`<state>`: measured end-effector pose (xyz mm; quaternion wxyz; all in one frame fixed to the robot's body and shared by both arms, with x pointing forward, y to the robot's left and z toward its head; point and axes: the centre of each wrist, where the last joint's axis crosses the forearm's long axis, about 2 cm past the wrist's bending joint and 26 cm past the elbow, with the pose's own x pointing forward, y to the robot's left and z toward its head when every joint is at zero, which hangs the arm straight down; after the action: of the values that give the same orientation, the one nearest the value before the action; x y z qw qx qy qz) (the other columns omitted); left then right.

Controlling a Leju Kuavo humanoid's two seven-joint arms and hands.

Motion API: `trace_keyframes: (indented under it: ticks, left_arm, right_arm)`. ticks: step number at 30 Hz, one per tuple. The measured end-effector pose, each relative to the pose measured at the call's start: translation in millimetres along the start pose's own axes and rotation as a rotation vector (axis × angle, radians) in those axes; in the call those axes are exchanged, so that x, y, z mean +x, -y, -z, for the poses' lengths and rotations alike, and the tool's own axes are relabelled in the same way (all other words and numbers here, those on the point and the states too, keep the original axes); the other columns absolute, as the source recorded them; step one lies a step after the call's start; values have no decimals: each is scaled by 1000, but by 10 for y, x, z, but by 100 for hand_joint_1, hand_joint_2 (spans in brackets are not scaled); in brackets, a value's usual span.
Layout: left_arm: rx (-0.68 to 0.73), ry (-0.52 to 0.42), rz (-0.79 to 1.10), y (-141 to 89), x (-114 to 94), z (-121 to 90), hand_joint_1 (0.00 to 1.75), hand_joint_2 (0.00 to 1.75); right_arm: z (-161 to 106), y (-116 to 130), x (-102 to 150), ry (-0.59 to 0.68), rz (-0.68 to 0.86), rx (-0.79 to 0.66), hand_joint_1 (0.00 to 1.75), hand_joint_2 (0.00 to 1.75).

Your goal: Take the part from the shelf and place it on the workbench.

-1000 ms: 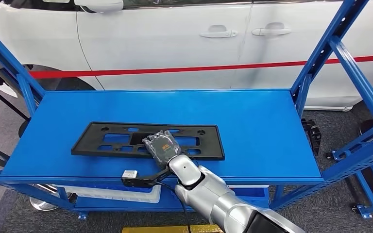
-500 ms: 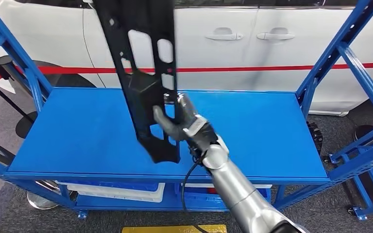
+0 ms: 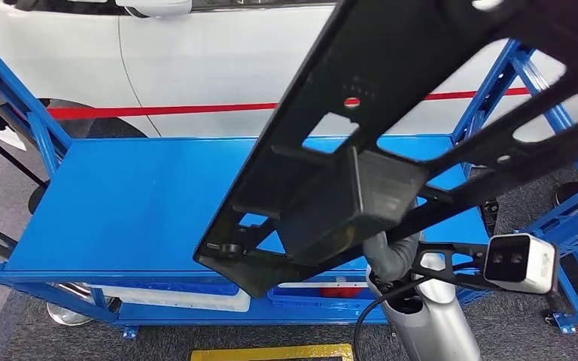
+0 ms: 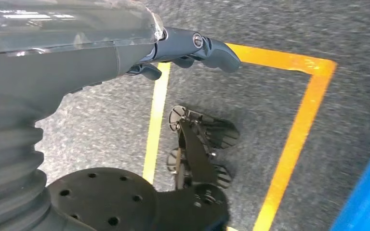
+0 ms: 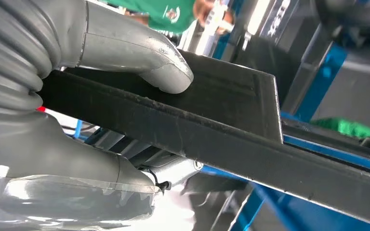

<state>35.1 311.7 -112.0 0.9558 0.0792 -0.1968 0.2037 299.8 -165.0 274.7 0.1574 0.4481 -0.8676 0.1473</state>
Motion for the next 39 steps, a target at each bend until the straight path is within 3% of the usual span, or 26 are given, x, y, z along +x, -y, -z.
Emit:
trace_keyframes:
  ticks: [6,15,39]
  left_arm:
    - [-2,-47,49,7,-3,-2,0,175]
    - [-33,-43,97,69,25,2,0,175]
    - [-43,-44,108,123,70,10,0,175]
  right_arm:
    - [-137,53,167,-44,-91,59,168,175]
    - [-202,169,374,-75,-165,114,168,175]
    - [-117,14,425,-82,-160,136,168,175]
